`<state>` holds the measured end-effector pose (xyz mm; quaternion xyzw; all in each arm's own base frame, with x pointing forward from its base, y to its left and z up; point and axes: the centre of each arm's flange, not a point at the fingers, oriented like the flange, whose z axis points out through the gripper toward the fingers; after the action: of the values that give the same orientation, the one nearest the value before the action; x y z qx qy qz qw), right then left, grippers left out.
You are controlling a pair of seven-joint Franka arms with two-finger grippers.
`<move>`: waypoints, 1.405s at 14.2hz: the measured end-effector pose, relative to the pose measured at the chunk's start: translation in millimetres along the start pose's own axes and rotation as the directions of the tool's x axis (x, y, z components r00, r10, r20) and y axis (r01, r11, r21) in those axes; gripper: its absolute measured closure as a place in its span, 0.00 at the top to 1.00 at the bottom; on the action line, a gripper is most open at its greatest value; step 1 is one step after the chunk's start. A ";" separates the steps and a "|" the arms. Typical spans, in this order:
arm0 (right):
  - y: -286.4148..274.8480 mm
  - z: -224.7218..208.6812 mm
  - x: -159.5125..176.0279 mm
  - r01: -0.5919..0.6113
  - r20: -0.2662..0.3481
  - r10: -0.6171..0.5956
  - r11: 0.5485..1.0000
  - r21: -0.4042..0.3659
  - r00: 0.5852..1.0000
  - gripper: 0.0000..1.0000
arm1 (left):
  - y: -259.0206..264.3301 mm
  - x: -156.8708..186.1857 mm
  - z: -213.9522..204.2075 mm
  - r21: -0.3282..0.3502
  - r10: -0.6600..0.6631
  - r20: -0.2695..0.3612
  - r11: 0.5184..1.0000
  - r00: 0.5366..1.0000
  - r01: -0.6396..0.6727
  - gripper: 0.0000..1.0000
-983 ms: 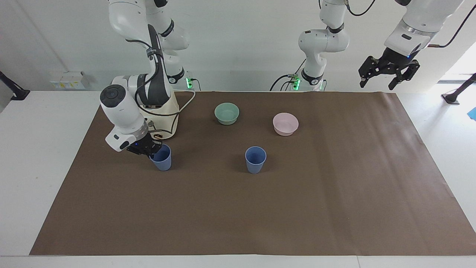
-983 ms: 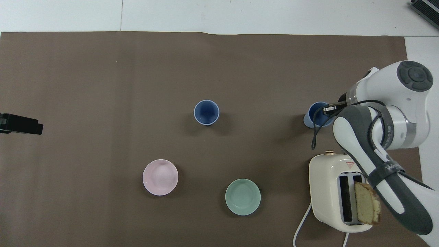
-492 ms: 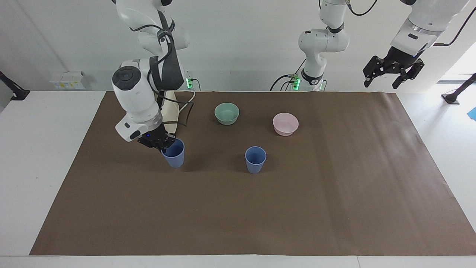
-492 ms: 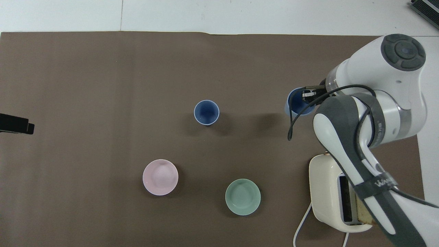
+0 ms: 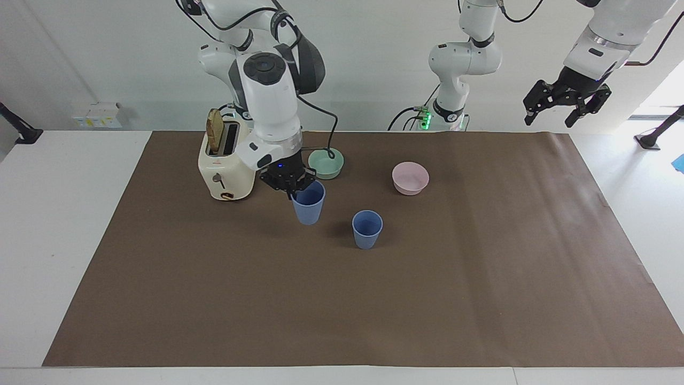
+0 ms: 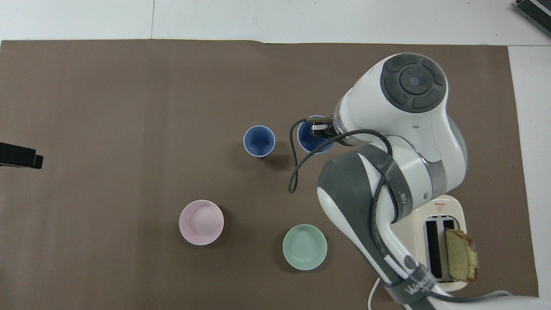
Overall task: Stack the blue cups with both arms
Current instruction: 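Lift the blue cup with the right gripper over the placed cup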
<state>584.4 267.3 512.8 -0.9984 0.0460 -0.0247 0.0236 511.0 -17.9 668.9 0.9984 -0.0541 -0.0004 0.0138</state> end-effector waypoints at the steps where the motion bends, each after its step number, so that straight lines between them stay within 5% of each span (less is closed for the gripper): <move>1: -11.9 -2.2 -5.1 -0.023 0.010 0.023 0.999 0.029 1.000 0.06 | 0.0 0.0 0.0 0.000 0.000 0.000 1.000 1.000 0.000 1.00; 10: -53.0 0.7 -10.4 -0.034 -0.024 0.037 0.991 0.130 0.999 0.06 | 0.0 -0.2 0.1 0.000 0.000 0.001 1.000 1.000 0.000 1.00; 20: -69.4 30.3 -4.2 -0.025 -0.024 0.029 0.989 0.143 0.999 0.06 | 0.0 -0.3 0.2 0.000 0.000 0.003 1.000 1.000 0.000 1.00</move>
<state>588.0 338.1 485.8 -0.9930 0.0578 -0.0407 0.0945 510.7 -17.9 668.7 0.9984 -0.0540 -0.0017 0.0138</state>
